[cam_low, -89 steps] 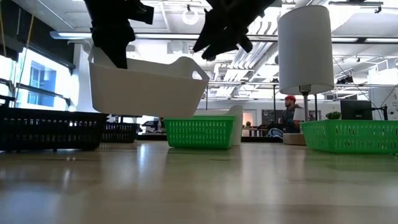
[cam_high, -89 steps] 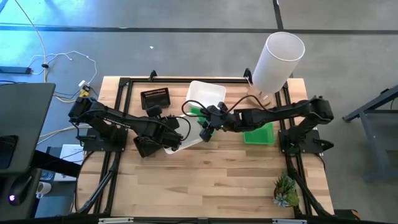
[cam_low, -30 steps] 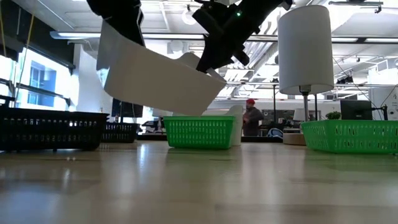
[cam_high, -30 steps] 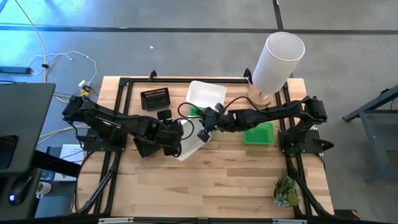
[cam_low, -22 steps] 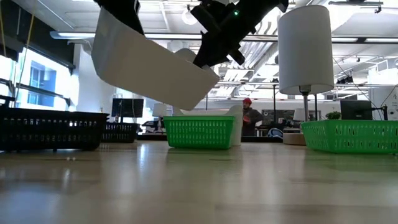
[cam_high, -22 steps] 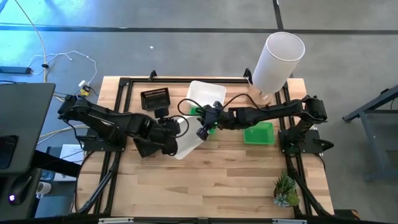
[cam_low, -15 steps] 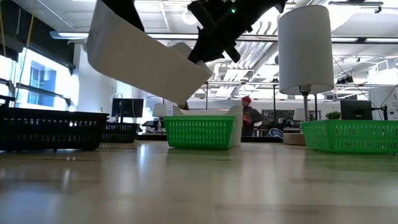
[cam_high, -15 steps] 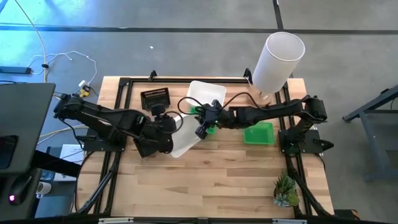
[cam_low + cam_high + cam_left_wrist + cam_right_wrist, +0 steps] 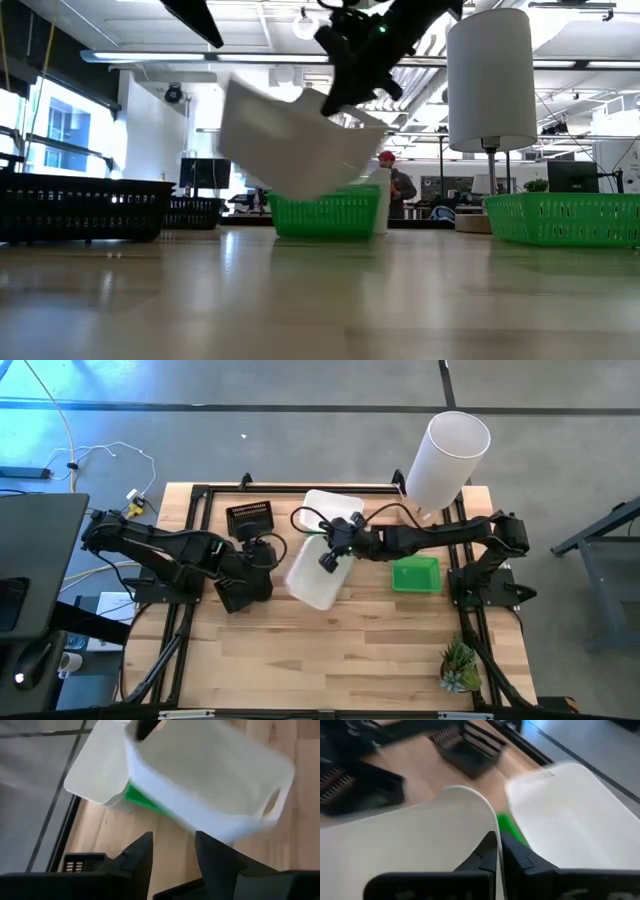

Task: Stack baskets by color
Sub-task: Stack the bottom white bin on the white bins

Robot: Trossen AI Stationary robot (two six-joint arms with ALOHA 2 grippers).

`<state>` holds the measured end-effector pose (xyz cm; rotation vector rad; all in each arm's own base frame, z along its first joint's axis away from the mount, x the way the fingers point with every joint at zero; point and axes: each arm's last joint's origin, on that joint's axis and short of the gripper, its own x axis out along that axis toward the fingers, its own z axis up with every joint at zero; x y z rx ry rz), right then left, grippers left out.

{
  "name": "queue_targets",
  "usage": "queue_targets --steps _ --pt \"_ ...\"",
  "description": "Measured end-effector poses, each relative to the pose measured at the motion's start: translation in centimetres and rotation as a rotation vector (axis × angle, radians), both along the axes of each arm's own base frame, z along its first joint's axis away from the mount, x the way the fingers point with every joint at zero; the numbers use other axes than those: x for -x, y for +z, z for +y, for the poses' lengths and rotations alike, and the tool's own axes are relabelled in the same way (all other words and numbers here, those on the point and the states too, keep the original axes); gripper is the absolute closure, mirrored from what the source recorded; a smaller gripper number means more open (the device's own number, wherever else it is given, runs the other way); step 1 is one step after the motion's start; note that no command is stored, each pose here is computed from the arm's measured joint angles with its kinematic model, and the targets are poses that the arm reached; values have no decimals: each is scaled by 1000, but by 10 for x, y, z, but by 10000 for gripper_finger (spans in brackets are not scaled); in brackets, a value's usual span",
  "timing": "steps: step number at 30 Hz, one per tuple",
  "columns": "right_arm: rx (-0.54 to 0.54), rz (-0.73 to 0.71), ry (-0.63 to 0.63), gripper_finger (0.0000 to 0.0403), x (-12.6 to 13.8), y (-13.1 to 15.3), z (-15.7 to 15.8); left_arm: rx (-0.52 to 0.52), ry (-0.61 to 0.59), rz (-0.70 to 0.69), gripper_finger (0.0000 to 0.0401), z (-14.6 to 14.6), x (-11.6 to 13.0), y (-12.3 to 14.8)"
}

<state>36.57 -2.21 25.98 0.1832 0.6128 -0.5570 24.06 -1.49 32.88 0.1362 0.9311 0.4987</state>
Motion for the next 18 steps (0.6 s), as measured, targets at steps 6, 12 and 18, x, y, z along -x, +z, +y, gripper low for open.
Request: queue_targets --steps 6,12,18 --pt "-17 20 -38 402 3 -2 1 -10 52 -60 268 7 5 8" --pt "-25 -41 -18 402 2 7 2 -17 46 -73 268 8 9 12" --pt "-11 -123 -51 402 7 23 1 -74 -5 -80 268 10 19 21"
